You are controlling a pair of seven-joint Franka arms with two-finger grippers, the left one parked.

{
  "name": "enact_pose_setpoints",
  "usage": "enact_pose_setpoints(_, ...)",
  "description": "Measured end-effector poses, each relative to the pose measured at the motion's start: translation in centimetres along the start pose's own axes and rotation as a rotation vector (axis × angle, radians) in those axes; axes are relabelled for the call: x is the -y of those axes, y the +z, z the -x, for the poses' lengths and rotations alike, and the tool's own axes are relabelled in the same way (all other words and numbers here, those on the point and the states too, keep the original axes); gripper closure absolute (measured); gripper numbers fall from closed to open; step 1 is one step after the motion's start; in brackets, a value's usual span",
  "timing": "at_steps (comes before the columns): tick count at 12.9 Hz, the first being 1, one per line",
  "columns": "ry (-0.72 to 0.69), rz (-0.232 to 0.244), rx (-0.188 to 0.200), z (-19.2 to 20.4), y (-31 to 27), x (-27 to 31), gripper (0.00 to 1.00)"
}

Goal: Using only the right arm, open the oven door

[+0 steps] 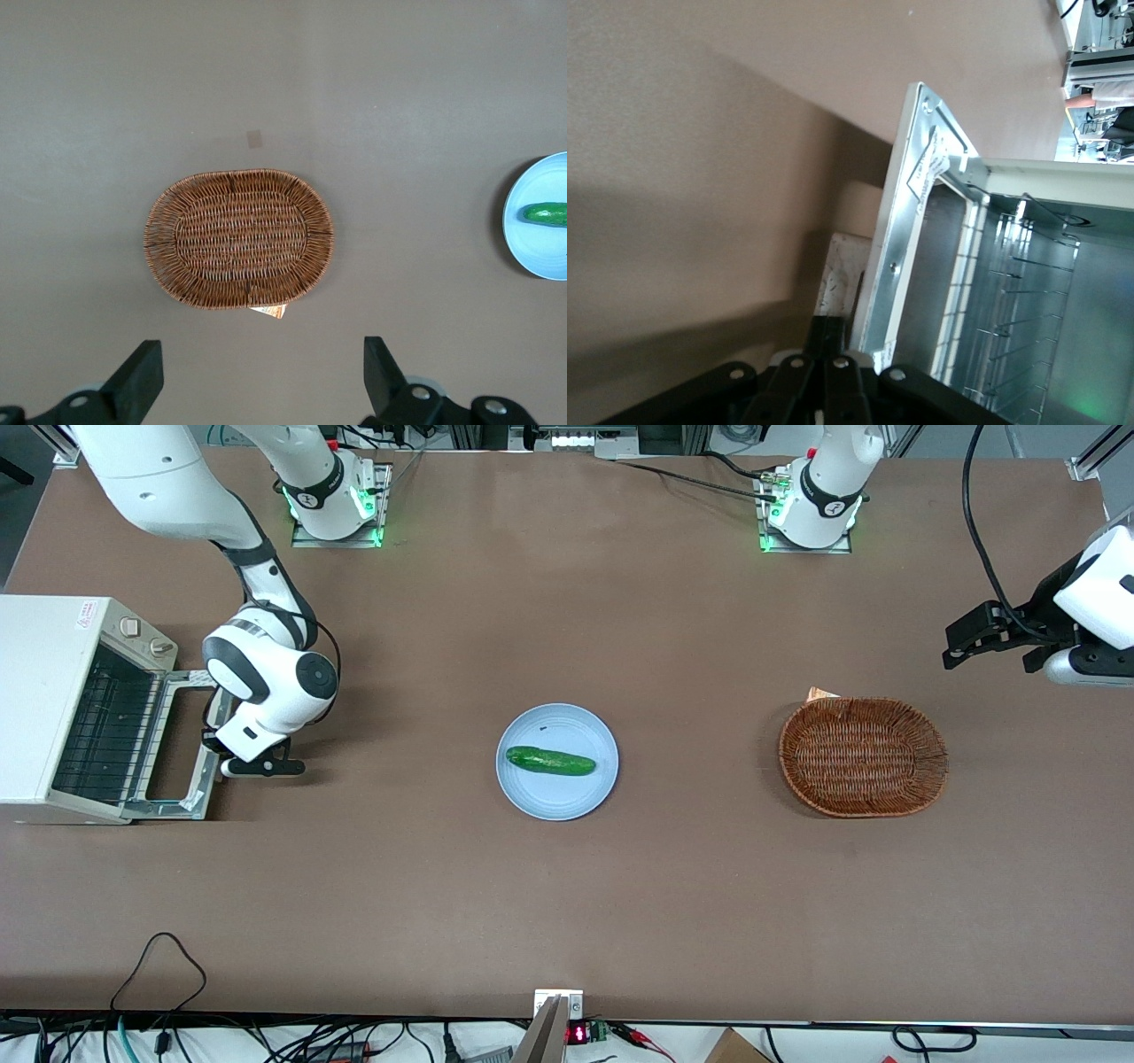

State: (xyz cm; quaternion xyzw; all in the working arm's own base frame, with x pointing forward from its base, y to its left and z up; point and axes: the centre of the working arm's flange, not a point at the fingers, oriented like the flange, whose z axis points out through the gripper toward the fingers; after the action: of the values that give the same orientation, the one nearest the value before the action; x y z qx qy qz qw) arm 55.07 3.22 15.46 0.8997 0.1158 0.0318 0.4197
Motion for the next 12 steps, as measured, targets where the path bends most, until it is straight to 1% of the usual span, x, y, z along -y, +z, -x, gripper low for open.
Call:
enact_pose_setpoints(5,-0.010,-0.001,0.013,-0.3,1.2,1.4,0.98)
enact_pose_setpoints(12,0.001,0.002,0.016,-0.4,1.4,1.7,0.98)
